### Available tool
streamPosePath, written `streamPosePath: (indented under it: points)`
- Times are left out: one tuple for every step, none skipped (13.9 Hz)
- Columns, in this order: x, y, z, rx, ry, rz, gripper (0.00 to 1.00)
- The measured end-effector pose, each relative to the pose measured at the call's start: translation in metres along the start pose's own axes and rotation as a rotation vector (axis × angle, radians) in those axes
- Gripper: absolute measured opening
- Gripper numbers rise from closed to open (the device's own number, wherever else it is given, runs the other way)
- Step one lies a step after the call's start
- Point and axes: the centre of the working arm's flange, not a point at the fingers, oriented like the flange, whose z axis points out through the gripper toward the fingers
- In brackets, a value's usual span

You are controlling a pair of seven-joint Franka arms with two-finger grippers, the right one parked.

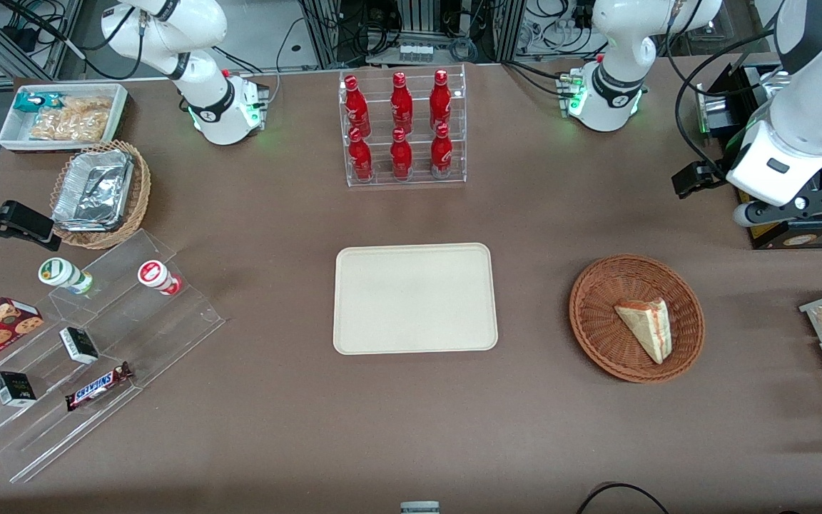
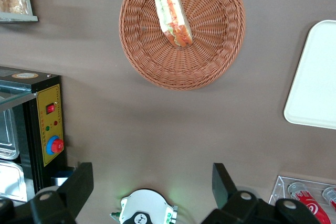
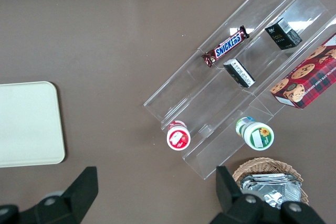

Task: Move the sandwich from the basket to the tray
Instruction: 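Move the left gripper down over the sandwich in the wicker basket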

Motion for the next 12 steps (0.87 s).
streamPosePath:
  points:
    - [0.0, 0.0, 0.0, 0.0, -0.001, 0.001, 1.0]
    - [0.0, 0.001, 0.001, 0.001, -0.004, 0.002, 1.0]
    - [0.001, 0.002, 0.003, 0.001, -0.008, 0.004, 1.0]
    - [0.003, 0.003, 0.006, 0.0, -0.014, 0.005, 1.0]
    - [0.006, 0.003, 0.009, 0.001, -0.022, 0.005, 1.0]
    - [0.01, 0.004, 0.015, 0.002, -0.035, 0.006, 1.0]
    - [0.017, 0.004, 0.026, 0.004, -0.059, 0.005, 1.0]
    - [0.026, 0.006, 0.041, 0.007, -0.092, 0.0, 1.0]
    - [0.037, 0.007, 0.06, 0.011, -0.128, -0.011, 1.0]
    - [0.048, 0.008, 0.08, 0.015, -0.163, -0.023, 1.0]
    - [0.062, 0.011, 0.101, 0.014, -0.187, -0.036, 1.0]
    - [0.077, 0.013, 0.123, 0.011, -0.197, -0.069, 1.0]
